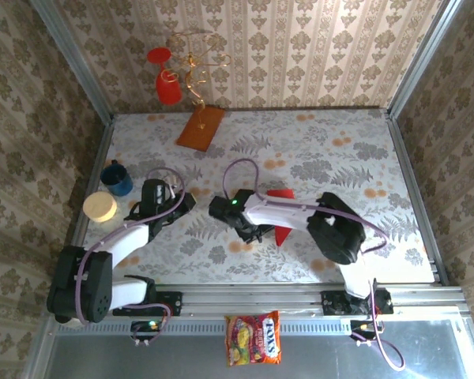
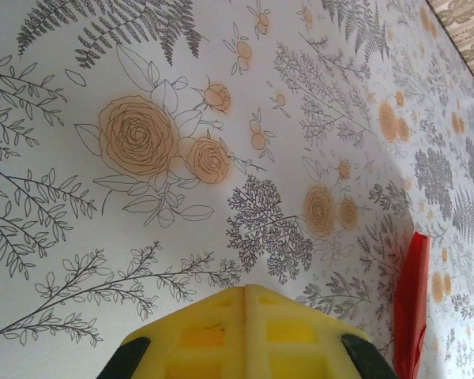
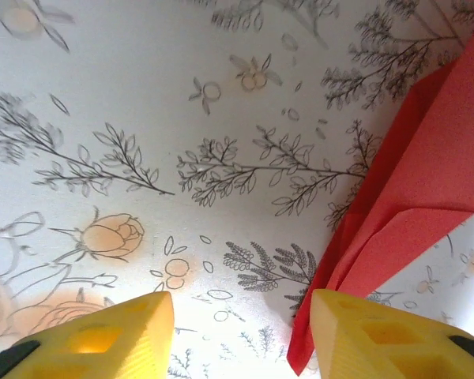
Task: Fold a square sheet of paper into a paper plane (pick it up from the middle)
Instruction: Turn over the paper at the center of the table, then move the paper to the center of the table.
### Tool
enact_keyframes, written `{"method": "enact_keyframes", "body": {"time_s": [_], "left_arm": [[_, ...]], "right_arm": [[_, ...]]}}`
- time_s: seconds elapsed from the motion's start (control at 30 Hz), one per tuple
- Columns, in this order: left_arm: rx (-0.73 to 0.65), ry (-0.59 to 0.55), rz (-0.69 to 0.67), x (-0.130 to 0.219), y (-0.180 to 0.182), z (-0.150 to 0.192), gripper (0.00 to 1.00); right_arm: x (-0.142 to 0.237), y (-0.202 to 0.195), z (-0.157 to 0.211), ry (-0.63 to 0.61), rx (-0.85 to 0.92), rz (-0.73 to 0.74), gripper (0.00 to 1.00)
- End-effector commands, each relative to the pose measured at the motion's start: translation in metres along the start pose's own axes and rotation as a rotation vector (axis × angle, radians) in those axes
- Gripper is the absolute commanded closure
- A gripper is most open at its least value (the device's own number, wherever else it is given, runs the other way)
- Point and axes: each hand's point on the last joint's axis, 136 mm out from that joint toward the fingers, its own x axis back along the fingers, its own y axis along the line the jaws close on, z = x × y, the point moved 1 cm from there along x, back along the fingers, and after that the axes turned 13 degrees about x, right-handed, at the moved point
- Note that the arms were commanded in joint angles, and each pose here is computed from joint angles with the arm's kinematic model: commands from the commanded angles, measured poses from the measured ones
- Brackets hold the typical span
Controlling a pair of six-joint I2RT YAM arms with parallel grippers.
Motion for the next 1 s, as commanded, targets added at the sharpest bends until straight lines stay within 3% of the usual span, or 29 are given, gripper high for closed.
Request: {"method": "enact_keyframes", "body": {"time_s": [0.0, 0.13, 0.27, 0.6, 0.8, 0.97], "left_arm": [[-0.021, 0.034, 0.015, 0.003, -0.005, 0.005, 1.00], [-0.043, 0.078, 0.064, -0.001, -0.026, 0.017, 1.00], [-0.121, 0.157, 0.112, -0.012, -0.067, 0.053, 1.00], [-0.196, 0.389, 0.251, -0.062, -0.153, 0.159, 1.00], [-0.214, 0.477, 0.291, -0.081, -0.175, 0.206, 1.00], [-0.206, 0.512, 0.274, -0.093, -0.171, 0.225, 1.00]], "right_arm": [[0.030, -0.018, -0.012, -0.133, -0.123, -0.211, 0.56], [0.020, -0.047, -0.006, -0.198, -0.304, -0.405, 0.73], [0.002, -0.086, 0.008, -0.247, -0.504, -0.511, 0.85], [-0.030, -0.146, 0.054, -0.295, -0.809, -0.615, 0.88], [-0.040, -0.151, 0.068, -0.304, -0.873, -0.668, 0.87], [-0.048, -0.143, 0.069, -0.295, -0.874, -0.698, 0.87]]}}
